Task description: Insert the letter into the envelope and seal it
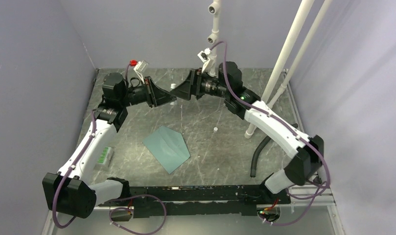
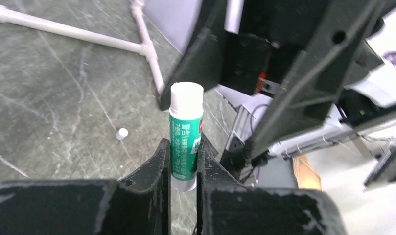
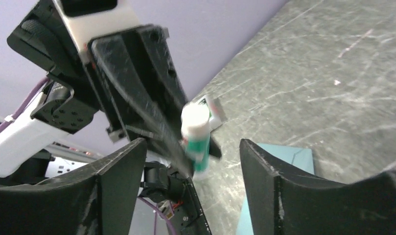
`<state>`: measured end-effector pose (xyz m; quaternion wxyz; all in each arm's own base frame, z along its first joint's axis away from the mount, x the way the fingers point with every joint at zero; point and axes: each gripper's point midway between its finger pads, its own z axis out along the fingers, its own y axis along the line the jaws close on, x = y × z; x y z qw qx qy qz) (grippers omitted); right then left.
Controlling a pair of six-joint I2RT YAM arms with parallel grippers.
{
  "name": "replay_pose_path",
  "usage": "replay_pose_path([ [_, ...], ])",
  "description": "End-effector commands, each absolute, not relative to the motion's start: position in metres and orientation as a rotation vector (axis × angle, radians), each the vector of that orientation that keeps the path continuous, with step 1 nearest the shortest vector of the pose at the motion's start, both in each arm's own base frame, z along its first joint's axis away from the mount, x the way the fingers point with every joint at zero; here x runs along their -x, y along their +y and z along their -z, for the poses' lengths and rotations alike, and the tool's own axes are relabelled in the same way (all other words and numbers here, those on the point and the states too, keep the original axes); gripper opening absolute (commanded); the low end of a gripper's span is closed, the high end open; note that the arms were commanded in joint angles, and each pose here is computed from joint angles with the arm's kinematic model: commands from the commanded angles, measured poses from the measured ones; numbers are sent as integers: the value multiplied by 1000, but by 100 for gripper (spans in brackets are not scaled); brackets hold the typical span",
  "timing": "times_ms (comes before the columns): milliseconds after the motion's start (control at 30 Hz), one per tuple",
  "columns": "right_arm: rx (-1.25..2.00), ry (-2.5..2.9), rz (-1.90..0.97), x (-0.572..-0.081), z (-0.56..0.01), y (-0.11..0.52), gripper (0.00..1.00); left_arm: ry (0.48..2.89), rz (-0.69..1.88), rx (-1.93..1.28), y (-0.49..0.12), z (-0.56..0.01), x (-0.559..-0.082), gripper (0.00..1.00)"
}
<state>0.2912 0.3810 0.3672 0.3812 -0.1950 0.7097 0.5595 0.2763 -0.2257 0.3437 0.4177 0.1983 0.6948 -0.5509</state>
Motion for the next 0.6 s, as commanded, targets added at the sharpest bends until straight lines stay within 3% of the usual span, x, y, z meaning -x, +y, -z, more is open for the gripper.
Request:
replay_pose_path([
  [0,424,1609,-1323,-286,-408,346,76,1663,1258,-297,-211,-369,-299,3],
  [200,521,1683,-1246,-274,-372,359,77,1672,1067,67,-174,-377,-324,2],
  [567,575,1661,-1188,-289,-386,405,74,1669,1200,75,-186,-392,-315,2],
])
